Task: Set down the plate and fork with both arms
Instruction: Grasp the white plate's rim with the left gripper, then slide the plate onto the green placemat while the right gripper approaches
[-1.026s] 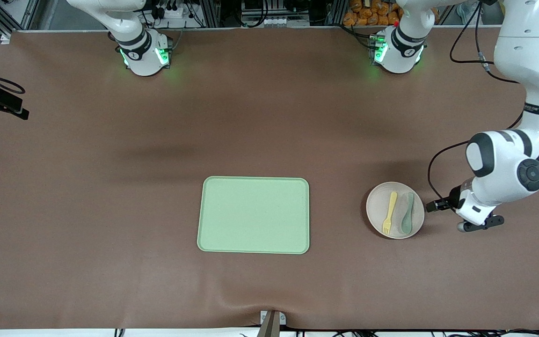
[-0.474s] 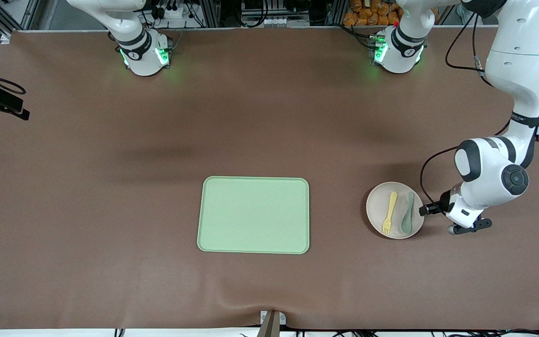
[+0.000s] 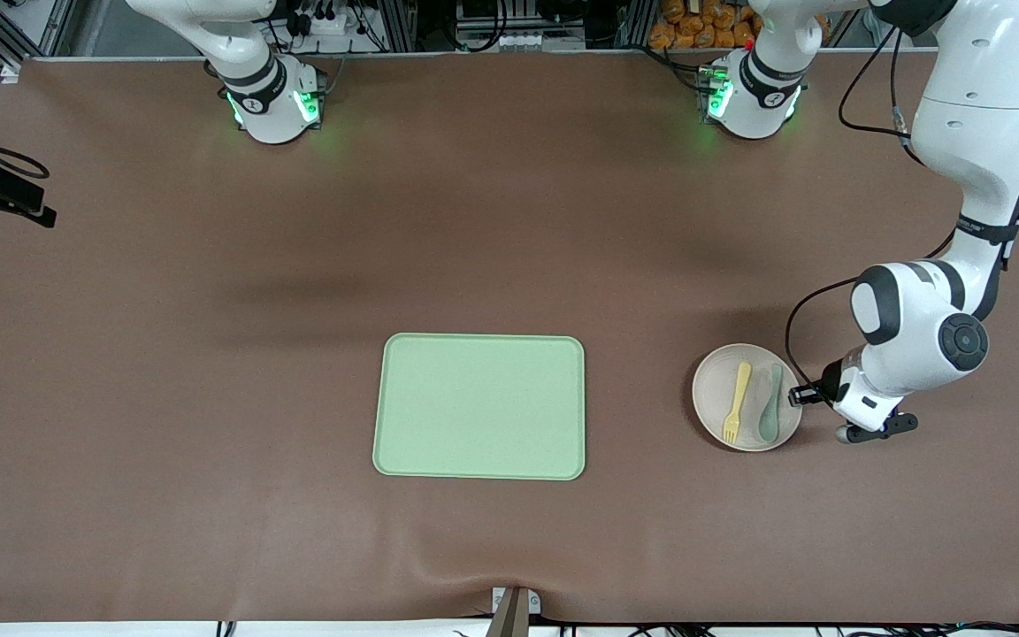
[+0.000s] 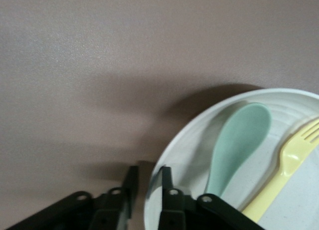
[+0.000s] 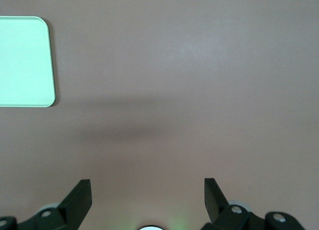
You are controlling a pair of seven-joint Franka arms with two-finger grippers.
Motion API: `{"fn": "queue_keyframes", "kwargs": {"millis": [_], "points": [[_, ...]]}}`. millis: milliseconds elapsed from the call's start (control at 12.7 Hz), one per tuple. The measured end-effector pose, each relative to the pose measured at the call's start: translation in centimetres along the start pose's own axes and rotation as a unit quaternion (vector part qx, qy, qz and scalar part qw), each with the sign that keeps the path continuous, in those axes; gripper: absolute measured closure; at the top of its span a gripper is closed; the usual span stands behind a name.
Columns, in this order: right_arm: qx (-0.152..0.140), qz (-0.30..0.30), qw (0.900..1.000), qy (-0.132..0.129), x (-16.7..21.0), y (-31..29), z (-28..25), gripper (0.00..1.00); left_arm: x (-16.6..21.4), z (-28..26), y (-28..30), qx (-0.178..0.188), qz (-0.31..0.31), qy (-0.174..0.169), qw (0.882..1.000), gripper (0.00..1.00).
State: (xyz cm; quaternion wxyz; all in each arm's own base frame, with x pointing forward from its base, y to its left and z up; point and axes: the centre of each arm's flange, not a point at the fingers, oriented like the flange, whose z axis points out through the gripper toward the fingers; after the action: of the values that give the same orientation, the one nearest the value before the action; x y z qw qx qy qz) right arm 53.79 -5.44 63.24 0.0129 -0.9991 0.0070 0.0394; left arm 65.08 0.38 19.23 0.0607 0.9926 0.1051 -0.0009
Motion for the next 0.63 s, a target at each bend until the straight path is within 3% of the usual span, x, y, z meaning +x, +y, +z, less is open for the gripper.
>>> {"fn": "queue_keyframes", "kwargs": {"millis": [79,632], "points": [[0.0,-0.001,1.0,-0.001,0.0,-0.1,0.1,0.0,0.1,-0.2,0.2,-0.002,0.0,0.002,1.0,0.92],[0.0,-0.004,1.0,-0.008,0.5,-0.4,0.8,0.0,0.7,-3.8,5.9,-0.033,0.036,0.032,0.998,0.96]]}}
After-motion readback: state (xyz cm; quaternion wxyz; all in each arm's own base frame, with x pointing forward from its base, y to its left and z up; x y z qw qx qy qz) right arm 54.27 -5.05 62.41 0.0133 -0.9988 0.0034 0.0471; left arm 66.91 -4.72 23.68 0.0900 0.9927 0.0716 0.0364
